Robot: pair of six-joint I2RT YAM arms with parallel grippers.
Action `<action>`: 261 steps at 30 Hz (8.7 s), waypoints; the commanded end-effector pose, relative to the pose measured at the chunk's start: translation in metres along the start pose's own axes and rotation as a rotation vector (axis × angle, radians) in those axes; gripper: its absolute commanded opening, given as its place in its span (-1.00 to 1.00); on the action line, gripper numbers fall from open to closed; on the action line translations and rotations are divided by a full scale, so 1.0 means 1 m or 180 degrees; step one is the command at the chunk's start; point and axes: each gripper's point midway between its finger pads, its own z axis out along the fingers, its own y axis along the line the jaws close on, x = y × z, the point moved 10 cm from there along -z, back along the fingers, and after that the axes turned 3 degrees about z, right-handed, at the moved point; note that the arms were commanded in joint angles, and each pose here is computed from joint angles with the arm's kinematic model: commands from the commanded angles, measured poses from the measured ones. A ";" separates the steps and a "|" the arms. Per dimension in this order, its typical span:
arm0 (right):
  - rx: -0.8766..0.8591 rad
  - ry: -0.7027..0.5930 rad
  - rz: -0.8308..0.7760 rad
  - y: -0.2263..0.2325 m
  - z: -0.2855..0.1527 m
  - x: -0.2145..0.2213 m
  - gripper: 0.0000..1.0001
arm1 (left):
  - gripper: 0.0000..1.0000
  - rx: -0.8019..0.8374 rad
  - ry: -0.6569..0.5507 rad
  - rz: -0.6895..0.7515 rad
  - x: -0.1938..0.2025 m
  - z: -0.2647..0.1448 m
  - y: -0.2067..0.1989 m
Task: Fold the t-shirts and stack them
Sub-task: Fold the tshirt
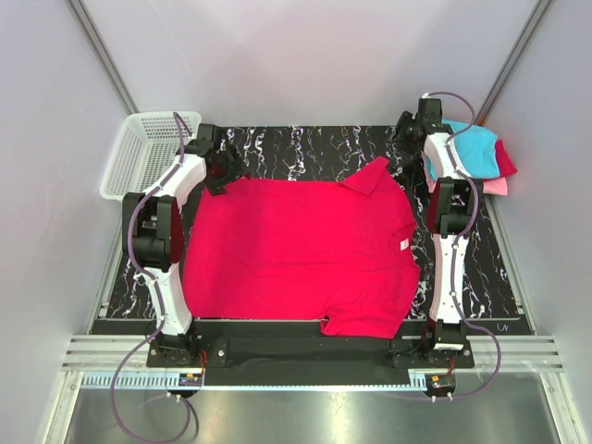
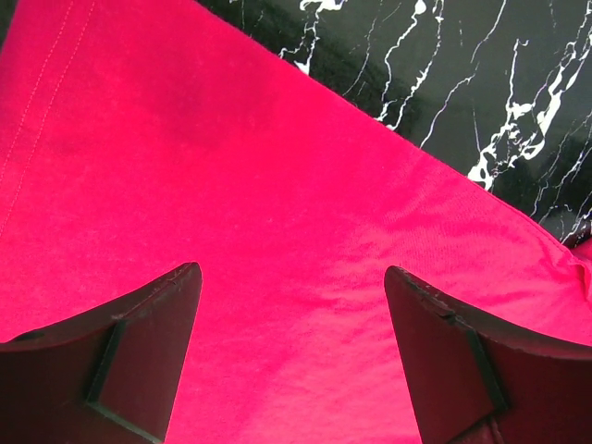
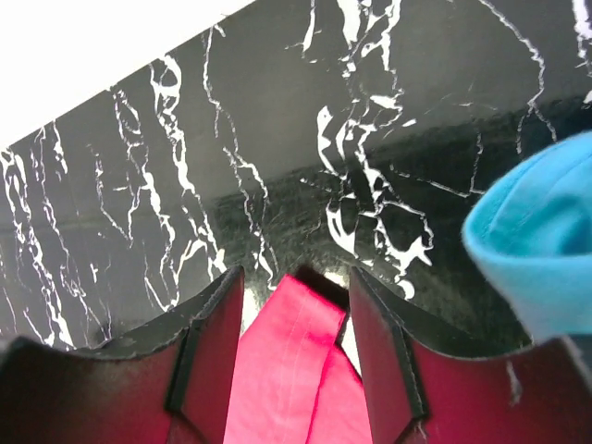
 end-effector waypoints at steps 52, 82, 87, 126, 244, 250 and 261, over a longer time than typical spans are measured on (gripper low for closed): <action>0.0228 0.0603 0.0143 -0.023 0.027 0.042 -0.16 | 0.72 0.0188 -0.0190 0.0015 -0.014 -0.014 -0.001; 0.0463 0.0384 -0.0080 0.019 -0.044 0.028 -1.00 | 0.66 -0.0416 -0.0473 -0.0129 -0.040 0.013 0.018; 0.0467 0.0227 -0.0135 0.030 -0.082 0.017 -1.00 | 0.50 -0.0818 -0.0615 -0.0218 -0.052 0.032 0.025; 0.0312 0.0027 -0.0082 0.047 -0.128 0.007 -1.00 | 0.12 -0.1562 -0.0493 0.0102 -0.064 0.094 0.022; 0.0926 0.0001 0.0371 -0.029 -0.362 0.181 0.11 | 0.66 -0.1983 -0.0643 -0.0079 0.086 -0.078 0.071; 0.0732 0.0136 0.0357 -0.023 -0.338 0.175 0.02 | 0.68 -0.1749 -0.0659 0.0057 0.083 -0.080 0.051; 0.0395 0.0538 -0.0013 -0.015 -0.247 0.144 -0.09 | 0.64 -0.0896 -0.0114 0.0487 0.091 -0.038 0.010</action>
